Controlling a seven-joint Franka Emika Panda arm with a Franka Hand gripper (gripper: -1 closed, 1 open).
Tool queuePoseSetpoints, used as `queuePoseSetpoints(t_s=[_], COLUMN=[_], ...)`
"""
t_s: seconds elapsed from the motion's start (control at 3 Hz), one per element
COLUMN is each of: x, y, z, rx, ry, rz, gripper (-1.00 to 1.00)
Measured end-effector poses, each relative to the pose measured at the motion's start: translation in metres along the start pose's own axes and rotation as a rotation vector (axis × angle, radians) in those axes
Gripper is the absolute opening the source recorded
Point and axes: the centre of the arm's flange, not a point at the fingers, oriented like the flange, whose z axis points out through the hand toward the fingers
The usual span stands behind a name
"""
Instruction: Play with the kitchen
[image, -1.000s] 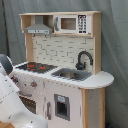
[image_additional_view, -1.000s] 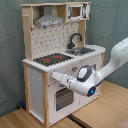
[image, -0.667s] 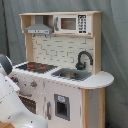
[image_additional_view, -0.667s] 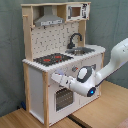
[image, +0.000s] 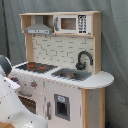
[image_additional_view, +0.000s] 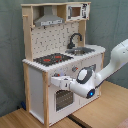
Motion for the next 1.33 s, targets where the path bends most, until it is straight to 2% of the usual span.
queuePoseSetpoints(t_s=[0.67,1.0,1.33], x=[0.0011,0.0010,0.0006], y=[-0.0024,-0.0023,-0.0021], z=[0.0002,0.0007,0.0010], rx=[-0.013,-0.008,-0.007], ry=[-0.022,-0.030,-0.030], rz=[-0.216,-0.195,-0.193], gripper=[-1.00,-1.00,1.00])
